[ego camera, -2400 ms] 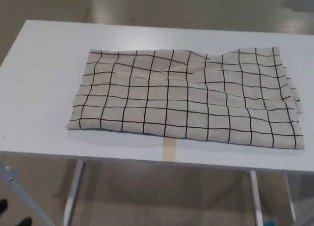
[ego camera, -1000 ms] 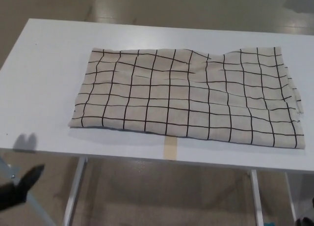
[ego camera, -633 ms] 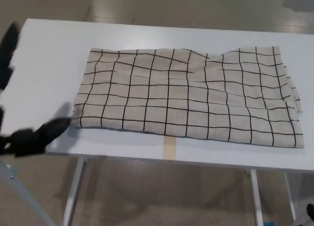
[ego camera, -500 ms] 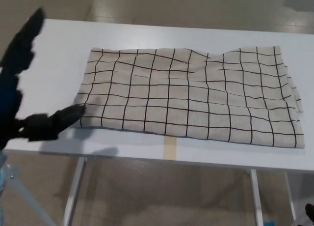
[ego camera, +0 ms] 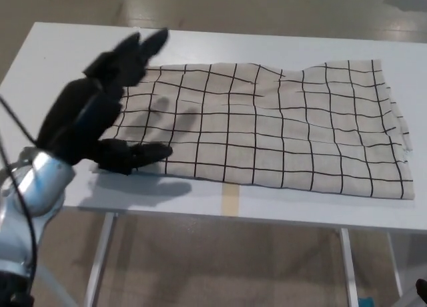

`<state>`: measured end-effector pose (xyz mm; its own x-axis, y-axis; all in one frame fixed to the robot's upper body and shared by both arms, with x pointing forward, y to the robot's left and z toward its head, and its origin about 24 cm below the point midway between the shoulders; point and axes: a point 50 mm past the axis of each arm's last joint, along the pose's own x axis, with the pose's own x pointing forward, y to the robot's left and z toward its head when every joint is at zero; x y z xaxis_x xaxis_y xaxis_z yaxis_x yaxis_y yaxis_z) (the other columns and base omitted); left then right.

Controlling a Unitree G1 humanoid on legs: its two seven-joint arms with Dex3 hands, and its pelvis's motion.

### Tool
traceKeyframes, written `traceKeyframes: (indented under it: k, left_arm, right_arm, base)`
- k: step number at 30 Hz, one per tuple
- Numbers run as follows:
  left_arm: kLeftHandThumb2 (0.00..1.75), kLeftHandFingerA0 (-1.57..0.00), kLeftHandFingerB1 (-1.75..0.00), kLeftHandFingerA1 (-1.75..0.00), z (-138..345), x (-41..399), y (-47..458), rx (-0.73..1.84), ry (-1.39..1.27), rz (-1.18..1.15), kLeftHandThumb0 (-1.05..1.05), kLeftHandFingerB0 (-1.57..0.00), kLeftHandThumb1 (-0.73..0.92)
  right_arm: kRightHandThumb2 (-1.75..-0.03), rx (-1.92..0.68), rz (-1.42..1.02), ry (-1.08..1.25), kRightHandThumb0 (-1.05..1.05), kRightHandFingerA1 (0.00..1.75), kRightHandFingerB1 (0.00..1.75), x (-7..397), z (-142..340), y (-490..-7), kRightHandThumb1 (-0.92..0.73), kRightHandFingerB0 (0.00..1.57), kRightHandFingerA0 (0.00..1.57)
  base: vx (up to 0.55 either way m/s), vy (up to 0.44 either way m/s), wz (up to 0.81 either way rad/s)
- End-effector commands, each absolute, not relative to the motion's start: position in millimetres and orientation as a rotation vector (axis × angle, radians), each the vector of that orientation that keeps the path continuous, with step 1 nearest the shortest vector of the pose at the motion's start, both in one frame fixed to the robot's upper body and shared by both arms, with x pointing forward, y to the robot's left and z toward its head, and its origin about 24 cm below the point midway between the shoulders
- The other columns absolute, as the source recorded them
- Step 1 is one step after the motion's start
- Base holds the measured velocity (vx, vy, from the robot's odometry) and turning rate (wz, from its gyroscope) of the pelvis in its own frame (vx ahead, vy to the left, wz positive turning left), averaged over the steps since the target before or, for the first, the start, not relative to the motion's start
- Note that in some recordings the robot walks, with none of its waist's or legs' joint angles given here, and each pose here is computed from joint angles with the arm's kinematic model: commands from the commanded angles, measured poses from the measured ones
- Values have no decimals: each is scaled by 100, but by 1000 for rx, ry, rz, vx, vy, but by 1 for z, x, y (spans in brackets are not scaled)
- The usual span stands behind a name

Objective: Use the left hand to fold a white towel with checkered patterns in half.

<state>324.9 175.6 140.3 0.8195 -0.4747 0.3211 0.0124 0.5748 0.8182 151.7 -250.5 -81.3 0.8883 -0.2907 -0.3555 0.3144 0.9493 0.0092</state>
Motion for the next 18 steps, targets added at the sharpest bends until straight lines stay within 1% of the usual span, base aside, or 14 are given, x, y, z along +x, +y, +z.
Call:
traceKeyframes:
  k: [1, 3, 4, 7, 8, 12, 13, 18]
  left_arm:
    - [64, 0, -11, -1, 110, 350, 172, 1450, -337, -400, -49, 0, 31]
    - [64, 0, -11, -1, 110, 350, 172, 1454, -337, -399, -49, 0, 31]
    - [54, 0, -6, 0, 104, 352, 172, 1482, -319, -415, -35, 0, 48]
    - [54, 0, -4, 0, 93, 354, 173, 1534, -279, -446, -34, 0, 48]
    - [61, 0, -17, -6, 91, 354, 173, 1543, -267, -453, -38, 0, 24]
    - [61, 0, -17, -6, 85, 356, 174, 1563, -235, -466, -38, 0, 24]
    - [60, 0, -1, 0, 83, 357, 174, 1568, -224, -468, -32, 0, 44]
    - [60, 0, -4, 0, 75, 361, 174, 1596, -206, -465, -32, 0, 44]
  right_arm:
    - [-59, 60, -329, 345, -53, 43, 38, 142, -81, -255, -61, 33, 30]
    - [-59, 61, -329, 345, -53, 43, 38, 142, -81, -255, -61, 33, 30]
    - [-58, 58, -330, 346, -51, 43, 39, 142, -81, -255, -60, 34, 30]
    - [-58, 55, -331, 347, -50, 44, 39, 142, -81, -255, -60, 34, 30]
    - [-58, 56, -332, 347, -50, 44, 39, 142, -81, -255, -60, 34, 30]
    - [-58, 63, -336, 347, -49, 44, 39, 142, -82, -254, -59, 34, 31]
    - [-58, 60, -335, 348, -49, 44, 39, 142, -82, -254, -59, 34, 31]
    - [-58, 52, -332, 341, -49, 45, 39, 144, -81, -254, -59, 35, 31]
  base:
    - [0, 0, 0]
    - [0, 0, 0]
    - [0, 0, 0]
    - [0, 0, 0]
    - [0, 0, 0]
    - [0, 0, 0]
    - [0, 0, 0]
    - [0, 0, 0]
